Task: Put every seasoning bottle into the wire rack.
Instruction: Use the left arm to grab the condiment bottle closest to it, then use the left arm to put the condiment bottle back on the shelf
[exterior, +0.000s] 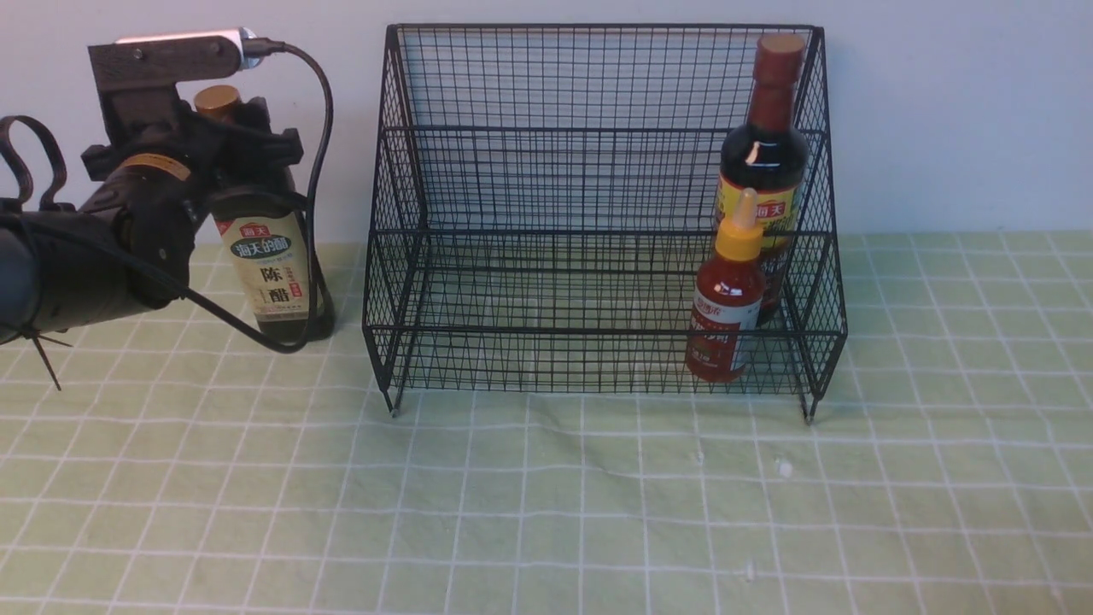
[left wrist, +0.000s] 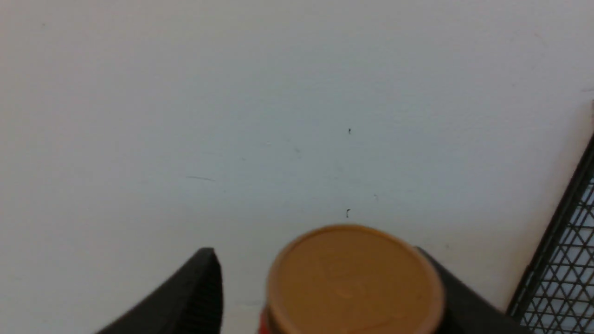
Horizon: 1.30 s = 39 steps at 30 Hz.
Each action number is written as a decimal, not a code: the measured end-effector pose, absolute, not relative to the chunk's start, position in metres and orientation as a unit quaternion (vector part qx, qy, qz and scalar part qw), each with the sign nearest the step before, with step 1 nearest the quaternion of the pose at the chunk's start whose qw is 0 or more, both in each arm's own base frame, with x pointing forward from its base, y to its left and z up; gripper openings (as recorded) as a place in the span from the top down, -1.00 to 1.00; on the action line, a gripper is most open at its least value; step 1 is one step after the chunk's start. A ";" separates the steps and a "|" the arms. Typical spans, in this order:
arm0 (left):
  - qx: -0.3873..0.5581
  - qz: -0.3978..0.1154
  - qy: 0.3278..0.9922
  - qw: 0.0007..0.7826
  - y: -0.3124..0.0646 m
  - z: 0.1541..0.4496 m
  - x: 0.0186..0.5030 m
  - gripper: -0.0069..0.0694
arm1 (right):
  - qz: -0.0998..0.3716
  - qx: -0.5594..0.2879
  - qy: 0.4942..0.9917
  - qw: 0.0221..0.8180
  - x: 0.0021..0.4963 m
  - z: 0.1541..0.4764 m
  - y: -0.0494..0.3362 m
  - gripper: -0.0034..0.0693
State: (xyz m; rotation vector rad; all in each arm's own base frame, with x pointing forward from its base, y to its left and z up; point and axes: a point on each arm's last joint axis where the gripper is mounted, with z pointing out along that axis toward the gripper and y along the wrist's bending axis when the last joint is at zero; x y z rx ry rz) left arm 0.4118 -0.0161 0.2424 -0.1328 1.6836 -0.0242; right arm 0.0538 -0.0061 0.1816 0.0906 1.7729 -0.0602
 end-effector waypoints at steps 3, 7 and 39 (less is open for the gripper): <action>-0.044 -0.009 0.744 0.667 -0.018 0.243 0.412 0.03 | -0.026 0.040 0.774 0.631 0.054 0.182 -0.006 0.95; -0.030 -0.010 0.750 0.661 -0.020 0.247 0.410 0.03 | -0.026 0.040 0.774 0.631 0.054 0.182 -0.006 0.95; 0.023 -0.120 0.616 0.779 -0.078 0.453 0.320 0.03 | -0.026 0.040 0.774 0.631 0.054 0.182 -0.006 0.95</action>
